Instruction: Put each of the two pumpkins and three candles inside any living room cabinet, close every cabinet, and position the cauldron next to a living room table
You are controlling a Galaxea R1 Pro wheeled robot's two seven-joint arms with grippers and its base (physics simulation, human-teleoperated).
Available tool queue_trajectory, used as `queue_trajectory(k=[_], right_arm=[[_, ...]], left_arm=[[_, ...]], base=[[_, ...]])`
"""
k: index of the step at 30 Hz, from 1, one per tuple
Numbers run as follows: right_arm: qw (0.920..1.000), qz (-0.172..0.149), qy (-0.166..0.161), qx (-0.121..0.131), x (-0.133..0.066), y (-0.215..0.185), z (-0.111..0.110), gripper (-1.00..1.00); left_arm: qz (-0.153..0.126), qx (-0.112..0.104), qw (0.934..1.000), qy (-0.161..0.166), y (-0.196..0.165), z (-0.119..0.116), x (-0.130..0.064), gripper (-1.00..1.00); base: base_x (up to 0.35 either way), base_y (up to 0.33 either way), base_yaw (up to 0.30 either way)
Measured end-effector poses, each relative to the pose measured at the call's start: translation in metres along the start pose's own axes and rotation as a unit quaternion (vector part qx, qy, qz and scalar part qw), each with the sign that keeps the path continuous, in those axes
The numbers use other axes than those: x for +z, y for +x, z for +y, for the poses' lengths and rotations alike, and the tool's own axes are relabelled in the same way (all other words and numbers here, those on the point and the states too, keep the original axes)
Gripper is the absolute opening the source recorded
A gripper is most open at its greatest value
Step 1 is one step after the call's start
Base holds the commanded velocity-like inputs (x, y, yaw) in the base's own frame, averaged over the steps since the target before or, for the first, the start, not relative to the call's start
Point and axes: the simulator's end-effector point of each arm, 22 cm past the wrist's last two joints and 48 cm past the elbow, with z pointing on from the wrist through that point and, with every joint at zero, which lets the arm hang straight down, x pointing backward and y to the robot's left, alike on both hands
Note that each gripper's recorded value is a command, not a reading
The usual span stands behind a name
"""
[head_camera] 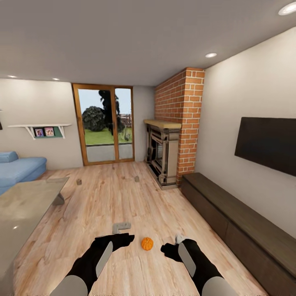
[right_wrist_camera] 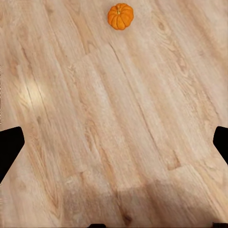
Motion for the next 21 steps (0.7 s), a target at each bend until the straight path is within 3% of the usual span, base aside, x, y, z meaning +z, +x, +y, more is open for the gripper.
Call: queue_trajectory(k=[8, 16, 21], right_arm=[[0.9981, 0.007, 0.002, 0.061, 0.005, 0.003, -0.022, 1.00], [0.9972, 0.010, 0.012, 0.074, 0.010, 0.010, -0.040, 1.00], [0.9960, 0.022, 0.029, 0.081, 0.015, 0.029, -0.066, 1.00]], left_arm=[[0.006, -0.002, 1.0000, -0.001, 0.006, 0.002, 0.004, 1.00], [0.013, -0.003, 0.9999, -0.001, 0.012, 0.003, 0.008, 1.00], [0.017, -0.003, 0.9998, -0.002, 0.016, 0.004, 0.011, 1.00]], base=[[0.000, 0.000, -0.017], [0.000, 0.000, -0.096], [0.000, 0.013, -0.127]])
